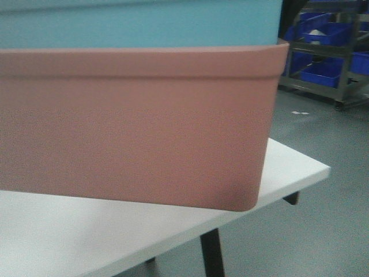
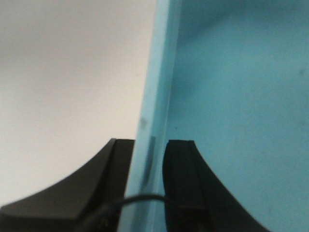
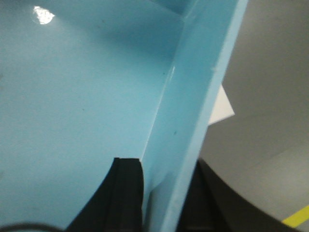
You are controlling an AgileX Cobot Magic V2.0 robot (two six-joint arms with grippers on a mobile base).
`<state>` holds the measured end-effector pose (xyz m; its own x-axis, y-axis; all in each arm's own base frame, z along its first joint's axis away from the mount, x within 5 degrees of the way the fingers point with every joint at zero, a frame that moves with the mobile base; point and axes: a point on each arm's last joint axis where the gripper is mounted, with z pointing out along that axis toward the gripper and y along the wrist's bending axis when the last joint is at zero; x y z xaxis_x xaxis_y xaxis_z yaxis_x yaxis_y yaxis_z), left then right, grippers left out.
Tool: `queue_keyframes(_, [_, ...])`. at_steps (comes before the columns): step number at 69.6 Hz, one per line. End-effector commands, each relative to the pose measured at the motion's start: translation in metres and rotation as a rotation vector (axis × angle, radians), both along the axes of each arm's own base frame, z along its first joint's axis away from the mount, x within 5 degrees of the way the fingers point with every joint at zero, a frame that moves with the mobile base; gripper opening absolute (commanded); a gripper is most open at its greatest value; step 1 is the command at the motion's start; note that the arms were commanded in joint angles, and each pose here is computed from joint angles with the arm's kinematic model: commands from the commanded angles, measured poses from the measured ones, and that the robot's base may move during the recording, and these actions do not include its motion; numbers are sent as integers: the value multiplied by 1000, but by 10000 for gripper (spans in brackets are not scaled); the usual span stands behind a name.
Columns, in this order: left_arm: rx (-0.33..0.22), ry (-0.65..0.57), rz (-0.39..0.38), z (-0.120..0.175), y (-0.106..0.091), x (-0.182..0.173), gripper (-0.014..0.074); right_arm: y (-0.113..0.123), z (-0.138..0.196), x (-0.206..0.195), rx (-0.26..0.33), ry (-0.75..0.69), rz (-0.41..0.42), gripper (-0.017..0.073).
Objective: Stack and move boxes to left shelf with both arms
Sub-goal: 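Hold the stacked bins with both grippers while the base turns away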
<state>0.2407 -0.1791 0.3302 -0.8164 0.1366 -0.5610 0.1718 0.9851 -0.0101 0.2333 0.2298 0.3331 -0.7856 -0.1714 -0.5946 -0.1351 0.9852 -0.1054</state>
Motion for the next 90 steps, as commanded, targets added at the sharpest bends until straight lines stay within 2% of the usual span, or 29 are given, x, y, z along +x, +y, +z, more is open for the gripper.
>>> queue_keyframes(1, [-311, -155, -150, 40, -31, -15, -12, 24, 33, 3, 265, -195, 153, 58])
queue_keyframes(90, [-313, -154, -150, 40, -31, -15, -12, 24, 33, 3, 265, -195, 153, 58])
